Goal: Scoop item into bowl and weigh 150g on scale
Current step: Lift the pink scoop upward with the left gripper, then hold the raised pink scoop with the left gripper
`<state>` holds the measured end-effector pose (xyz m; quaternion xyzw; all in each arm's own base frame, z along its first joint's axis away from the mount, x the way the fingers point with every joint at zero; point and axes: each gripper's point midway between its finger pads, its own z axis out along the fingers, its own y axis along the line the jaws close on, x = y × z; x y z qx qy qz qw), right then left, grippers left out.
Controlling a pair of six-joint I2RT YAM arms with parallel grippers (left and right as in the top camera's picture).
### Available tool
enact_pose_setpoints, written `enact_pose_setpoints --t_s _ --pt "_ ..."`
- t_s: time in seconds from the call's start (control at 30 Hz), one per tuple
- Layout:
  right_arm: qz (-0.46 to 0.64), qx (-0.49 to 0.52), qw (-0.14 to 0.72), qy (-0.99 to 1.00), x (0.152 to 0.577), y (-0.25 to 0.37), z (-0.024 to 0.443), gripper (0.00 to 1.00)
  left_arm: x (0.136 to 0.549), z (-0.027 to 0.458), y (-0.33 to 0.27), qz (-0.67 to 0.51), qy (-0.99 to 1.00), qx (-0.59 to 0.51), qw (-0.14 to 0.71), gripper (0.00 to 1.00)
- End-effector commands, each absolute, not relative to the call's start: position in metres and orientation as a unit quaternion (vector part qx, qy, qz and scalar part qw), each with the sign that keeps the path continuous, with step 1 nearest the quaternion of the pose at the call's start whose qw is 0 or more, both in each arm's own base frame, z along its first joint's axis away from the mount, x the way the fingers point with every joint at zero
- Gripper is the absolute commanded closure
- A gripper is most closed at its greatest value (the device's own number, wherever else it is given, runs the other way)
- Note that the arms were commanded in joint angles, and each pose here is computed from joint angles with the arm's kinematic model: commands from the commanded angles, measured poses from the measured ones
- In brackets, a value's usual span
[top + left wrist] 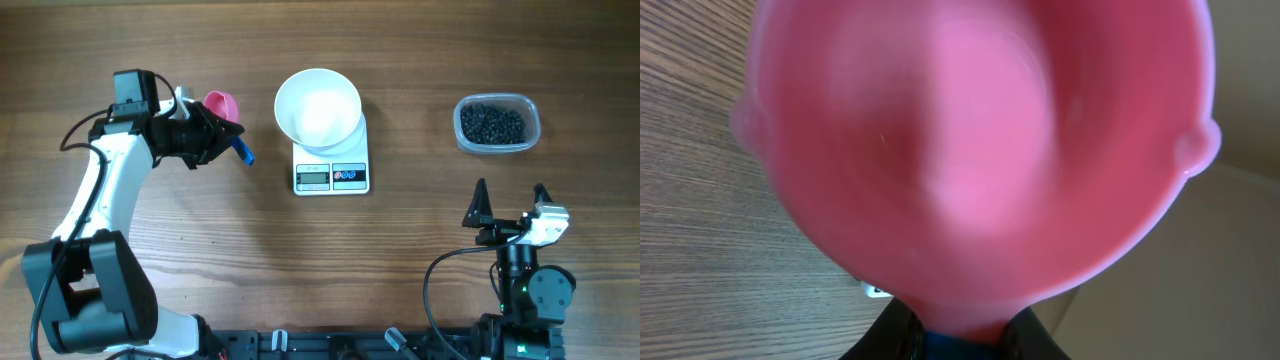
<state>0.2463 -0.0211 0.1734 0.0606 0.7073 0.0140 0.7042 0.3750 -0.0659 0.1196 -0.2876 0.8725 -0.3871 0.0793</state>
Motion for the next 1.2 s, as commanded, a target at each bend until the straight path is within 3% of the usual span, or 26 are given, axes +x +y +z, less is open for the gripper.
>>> enact_pose_setpoints --t_s 0.0,1.17 --pt "0.01 0.065 0.708 0.704 0.2457 -0.0232 0.1753 0.0 0.3802 0.133 -0.065 -0.389 0.872 -0.279 0.101 0.96" --pt "0.01 0.066 0.708 0.703 0.2457 -0.0232 0.1754 0.0 0.3898 0.1388 -0.0649 -0.4 0.862 -0.29 0.114 0.96"
